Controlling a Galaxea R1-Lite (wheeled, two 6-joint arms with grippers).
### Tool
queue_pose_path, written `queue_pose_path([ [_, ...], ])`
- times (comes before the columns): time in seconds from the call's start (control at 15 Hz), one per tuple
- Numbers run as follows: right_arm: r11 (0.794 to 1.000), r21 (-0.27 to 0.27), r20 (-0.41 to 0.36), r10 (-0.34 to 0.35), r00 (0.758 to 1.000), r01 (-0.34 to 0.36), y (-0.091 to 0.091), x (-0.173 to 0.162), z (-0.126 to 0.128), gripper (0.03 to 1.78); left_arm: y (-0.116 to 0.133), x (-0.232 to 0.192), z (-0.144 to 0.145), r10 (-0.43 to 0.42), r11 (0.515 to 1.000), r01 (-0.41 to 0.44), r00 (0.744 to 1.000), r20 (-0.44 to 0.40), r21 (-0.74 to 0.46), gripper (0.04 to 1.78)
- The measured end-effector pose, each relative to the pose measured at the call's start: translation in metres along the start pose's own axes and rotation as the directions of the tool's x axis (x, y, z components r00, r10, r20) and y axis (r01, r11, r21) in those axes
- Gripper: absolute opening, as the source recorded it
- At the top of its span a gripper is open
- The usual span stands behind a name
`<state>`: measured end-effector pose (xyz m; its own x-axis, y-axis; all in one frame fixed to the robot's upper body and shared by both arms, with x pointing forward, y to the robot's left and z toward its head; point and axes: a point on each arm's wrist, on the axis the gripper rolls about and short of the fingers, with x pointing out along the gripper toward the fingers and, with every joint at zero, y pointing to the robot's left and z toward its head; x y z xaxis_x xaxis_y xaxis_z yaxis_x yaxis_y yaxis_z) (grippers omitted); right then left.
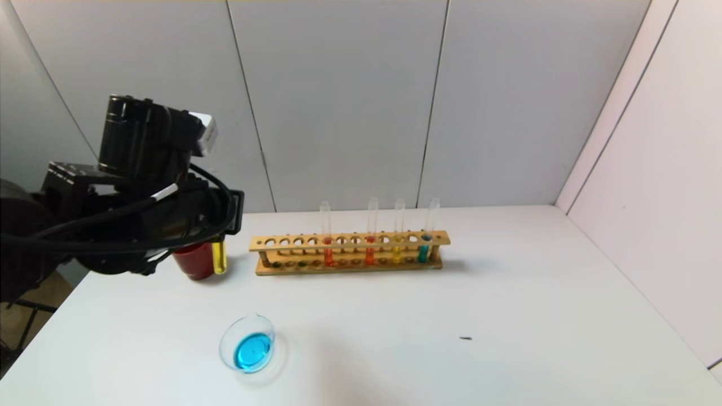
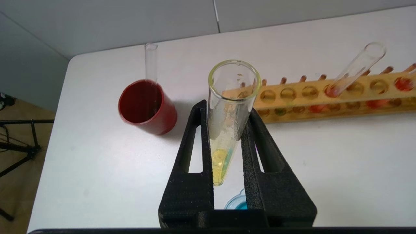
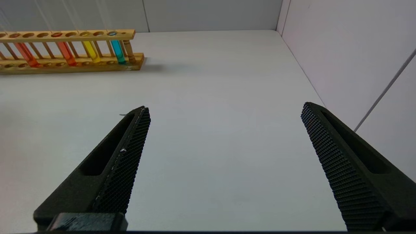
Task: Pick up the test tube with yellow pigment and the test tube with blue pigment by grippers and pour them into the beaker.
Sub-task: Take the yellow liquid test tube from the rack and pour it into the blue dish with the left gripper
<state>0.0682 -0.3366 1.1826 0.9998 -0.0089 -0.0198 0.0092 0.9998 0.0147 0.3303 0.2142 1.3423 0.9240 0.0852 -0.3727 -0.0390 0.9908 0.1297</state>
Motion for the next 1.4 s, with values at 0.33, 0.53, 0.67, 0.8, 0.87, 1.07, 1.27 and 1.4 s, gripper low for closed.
queue_pose_path([
  [0.33, 1.000, 0.000, 0.000, 0.000, 1.000, 0.000, 0.000, 0.000, 0.000, 1.70, 0.028, -0.026, -0.035, 0.029, 0.998, -0.026, 0.999, -0.046, 0.053, 0.31],
  [0.53, 1.000, 0.000, 0.000, 0.000, 1.000, 0.000, 0.000, 0.000, 0.000, 1.70, 0.036, -0.036, -0.052, 0.028, 0.993, -0.020, 0.997, -0.070, 0.120, 0.31],
  [0.67, 1.000, 0.000, 0.000, 0.000, 1.000, 0.000, 0.000, 0.000, 0.000, 1.70, 0.039, -0.039, -0.061, 0.029, 0.986, -0.014, 0.996, -0.087, 0.169, 0.31],
  [0.8, 1.000, 0.000, 0.000, 0.000, 1.000, 0.000, 0.000, 0.000, 0.000, 1.70, 0.040, -0.040, -0.069, 0.024, 0.972, 0.003, 0.993, -0.112, 0.236, 0.31],
  [0.87, 1.000, 0.000, 0.000, 0.000, 1.000, 0.000, 0.000, 0.000, 0.000, 1.70, 0.040, -0.039, -0.074, 0.015, 0.961, 0.021, 0.992, -0.129, 0.274, 0.31],
  [1.07, 1.000, 0.000, 0.000, 0.000, 1.000, 0.000, 0.000, 0.000, 0.000, 1.70, 0.037, -0.033, -0.084, 0.018, 0.924, 0.051, 0.984, -0.176, 0.380, 0.31],
  [1.27, 1.000, 0.000, 0.000, 0.000, 1.000, 0.000, 0.000, 0.000, 0.000, 1.70, 0.032, -0.024, -0.091, 0.027, 0.869, 0.084, 0.976, -0.216, 0.487, 0.31],
  [1.4, 1.000, 0.000, 0.000, -0.001, 1.000, 0.001, 0.000, 0.000, 0.000, 1.70, 0.029, -0.017, -0.096, 0.034, 0.831, 0.110, 0.968, -0.247, 0.546, 0.31],
])
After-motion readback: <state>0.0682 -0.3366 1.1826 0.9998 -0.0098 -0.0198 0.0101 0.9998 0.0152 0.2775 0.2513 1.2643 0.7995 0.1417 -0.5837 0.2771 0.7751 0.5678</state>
